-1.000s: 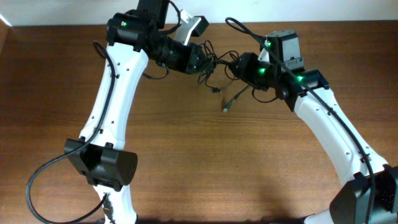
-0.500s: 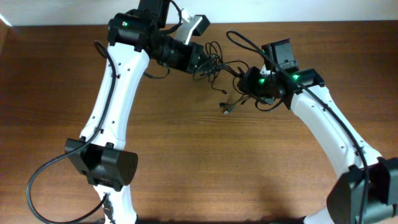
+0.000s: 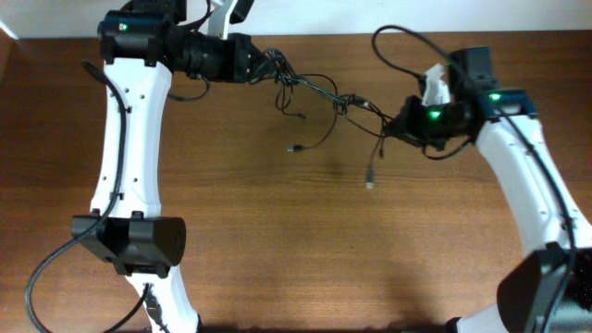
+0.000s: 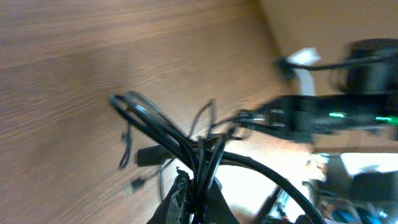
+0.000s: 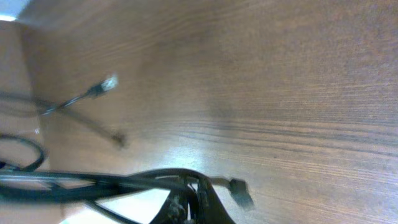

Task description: Untangle cables

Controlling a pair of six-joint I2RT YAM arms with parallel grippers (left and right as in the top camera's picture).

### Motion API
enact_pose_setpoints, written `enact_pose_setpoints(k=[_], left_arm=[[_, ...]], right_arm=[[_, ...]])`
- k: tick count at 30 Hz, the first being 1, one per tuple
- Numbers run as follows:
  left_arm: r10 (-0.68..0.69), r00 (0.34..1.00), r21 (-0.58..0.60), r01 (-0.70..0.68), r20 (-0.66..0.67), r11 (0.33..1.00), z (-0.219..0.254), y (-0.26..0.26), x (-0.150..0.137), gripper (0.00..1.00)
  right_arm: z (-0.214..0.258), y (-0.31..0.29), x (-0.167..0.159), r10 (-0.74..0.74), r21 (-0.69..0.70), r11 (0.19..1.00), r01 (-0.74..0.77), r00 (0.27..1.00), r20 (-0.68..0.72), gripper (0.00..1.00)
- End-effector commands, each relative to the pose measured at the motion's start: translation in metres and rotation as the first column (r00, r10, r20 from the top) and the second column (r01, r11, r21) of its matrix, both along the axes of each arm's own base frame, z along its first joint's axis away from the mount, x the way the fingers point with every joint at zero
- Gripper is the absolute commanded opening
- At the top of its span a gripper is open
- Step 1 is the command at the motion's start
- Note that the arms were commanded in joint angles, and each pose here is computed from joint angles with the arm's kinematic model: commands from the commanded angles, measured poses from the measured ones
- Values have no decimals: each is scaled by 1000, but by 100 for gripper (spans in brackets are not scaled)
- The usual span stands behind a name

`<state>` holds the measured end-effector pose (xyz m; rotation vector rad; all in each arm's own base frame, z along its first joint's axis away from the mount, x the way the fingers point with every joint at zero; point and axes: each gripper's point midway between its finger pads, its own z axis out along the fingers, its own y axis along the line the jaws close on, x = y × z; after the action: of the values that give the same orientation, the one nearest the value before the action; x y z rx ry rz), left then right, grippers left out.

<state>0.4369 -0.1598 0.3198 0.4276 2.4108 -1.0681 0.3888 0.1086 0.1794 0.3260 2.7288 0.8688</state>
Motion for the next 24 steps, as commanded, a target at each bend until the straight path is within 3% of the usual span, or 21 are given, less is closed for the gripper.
enact_pose_setpoints(k=[1, 5, 7, 9, 10, 14, 16, 17, 22, 24], left_arm=[[265, 953, 210, -291, 144, 933, 17, 85, 24, 0], [342, 931, 324, -366, 131, 872, 3, 107, 23, 0], [341, 934, 313, -357, 106, 880, 2, 103, 19, 0], [292, 954, 234, -301, 74, 925, 8, 86, 14, 0], [283, 958, 189, -288, 53, 939, 11, 79, 12, 0], [419, 903, 115, -408, -93, 906, 13, 77, 12, 0], [451, 876, 73, -446, -170, 892, 15, 71, 11, 0], [410, 894, 36, -411, -179, 911, 20, 58, 8, 0], [303, 945, 20, -303, -126, 953, 26, 14, 3, 0], [259, 961, 19, -259, -98, 966, 27, 0, 0, 0]], right_arm=[[3, -101, -13, -125, -219, 967, 126, 992, 17, 4], [8, -177, -38, -290, -226, 933, 280, 957, -12, 4], [18, -172, -37, -221, -112, 968, 224, 975, 38, 4], [23, -150, -33, -157, -60, 985, 160, 986, 58, 4], [25, -133, -30, -110, -46, 992, 113, 992, 65, 10], [34, -66, -18, 36, 0, 999, -36, 993, 117, 55], [40, -30, -9, 17, 49, 999, -22, 994, 104, 56], [44, -6, -3, 5, 85, 996, -14, 995, 104, 56], [45, 68, 21, -51, 206, 978, 36, 996, 67, 57], [38, 91, 34, -74, 250, 966, 59, 996, 50, 62]])
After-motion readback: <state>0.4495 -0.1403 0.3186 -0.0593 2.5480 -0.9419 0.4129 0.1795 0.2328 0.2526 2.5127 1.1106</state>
